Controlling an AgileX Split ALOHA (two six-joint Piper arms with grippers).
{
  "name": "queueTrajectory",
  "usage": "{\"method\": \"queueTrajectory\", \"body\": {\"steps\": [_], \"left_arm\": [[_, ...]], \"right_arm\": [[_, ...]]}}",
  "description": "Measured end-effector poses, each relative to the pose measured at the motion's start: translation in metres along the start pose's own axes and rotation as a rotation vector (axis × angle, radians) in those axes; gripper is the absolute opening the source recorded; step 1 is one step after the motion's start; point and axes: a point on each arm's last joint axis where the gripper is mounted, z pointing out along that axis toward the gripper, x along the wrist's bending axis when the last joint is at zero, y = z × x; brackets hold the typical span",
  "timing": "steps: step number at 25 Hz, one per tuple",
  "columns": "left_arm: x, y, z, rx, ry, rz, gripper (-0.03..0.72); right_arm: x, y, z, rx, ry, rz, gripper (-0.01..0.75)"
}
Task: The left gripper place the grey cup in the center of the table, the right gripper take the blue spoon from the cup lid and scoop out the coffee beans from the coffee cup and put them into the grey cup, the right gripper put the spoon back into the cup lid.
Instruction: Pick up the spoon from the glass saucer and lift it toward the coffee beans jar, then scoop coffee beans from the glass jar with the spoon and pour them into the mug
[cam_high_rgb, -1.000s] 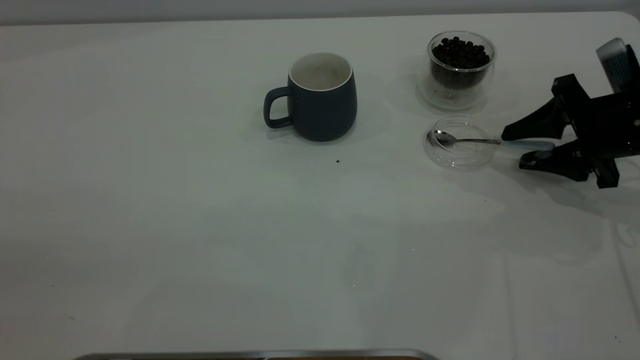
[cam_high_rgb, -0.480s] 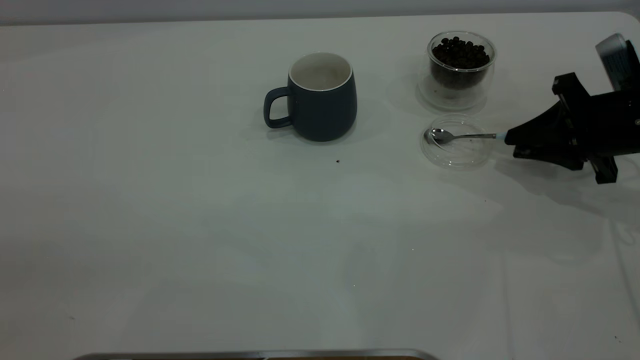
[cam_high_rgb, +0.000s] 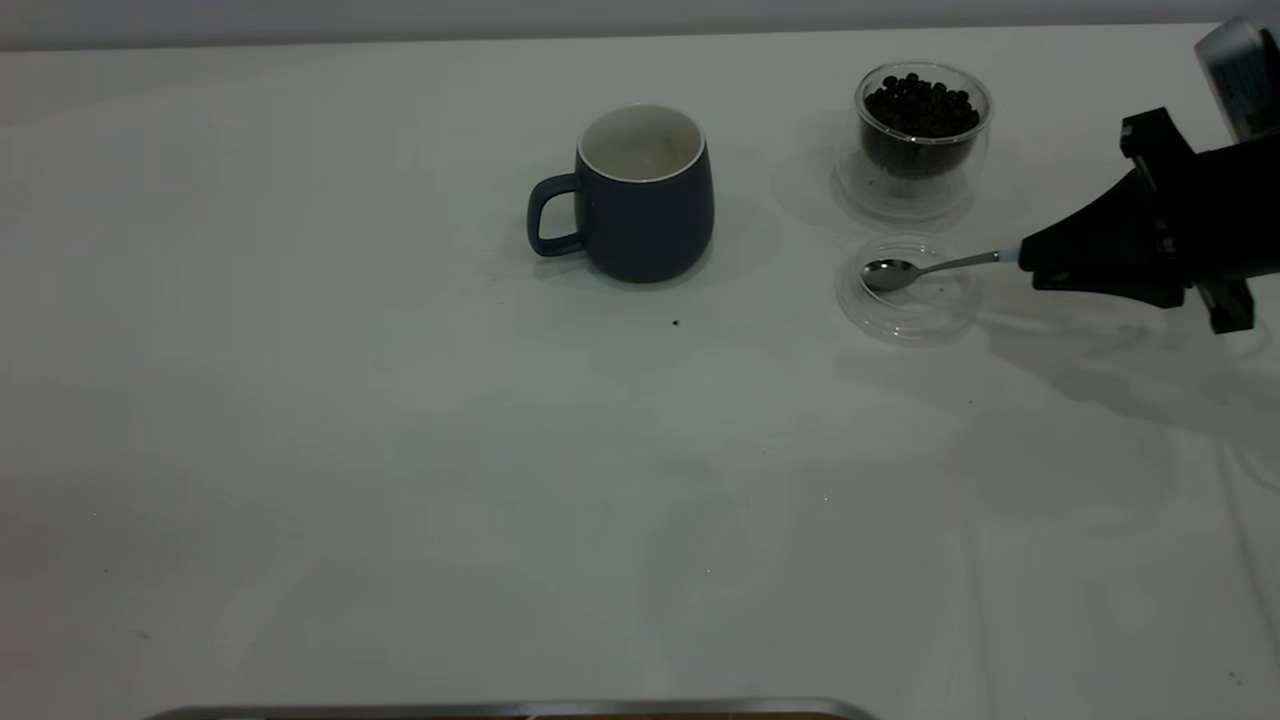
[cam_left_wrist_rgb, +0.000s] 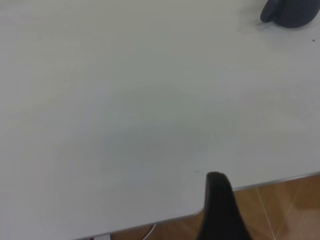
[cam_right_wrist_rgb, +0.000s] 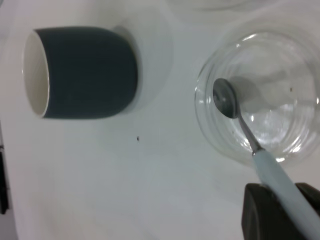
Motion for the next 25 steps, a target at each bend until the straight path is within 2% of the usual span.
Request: {"method": "queueTrajectory", "body": {"steps": [7, 15, 25], "left_arm": [[0.000, 0.000, 0.000, 0.000, 0.000, 0.000, 0.555], [0.000, 0.000, 0.000, 0.000, 0.000, 0.000, 0.555], [0.000, 0.000, 0.000, 0.000, 0.000, 0.000, 0.555]], "right_arm": [[0.023, -0.005, -0.024, -0.016, -0.026, -0.071, 0.110], [0.063, 0.015, -0.056, -0.169, -0.005, -0.251, 0.109], [0.064, 0.054, -0.057, -0.278, -0.082, -0.399, 0.108]]}}
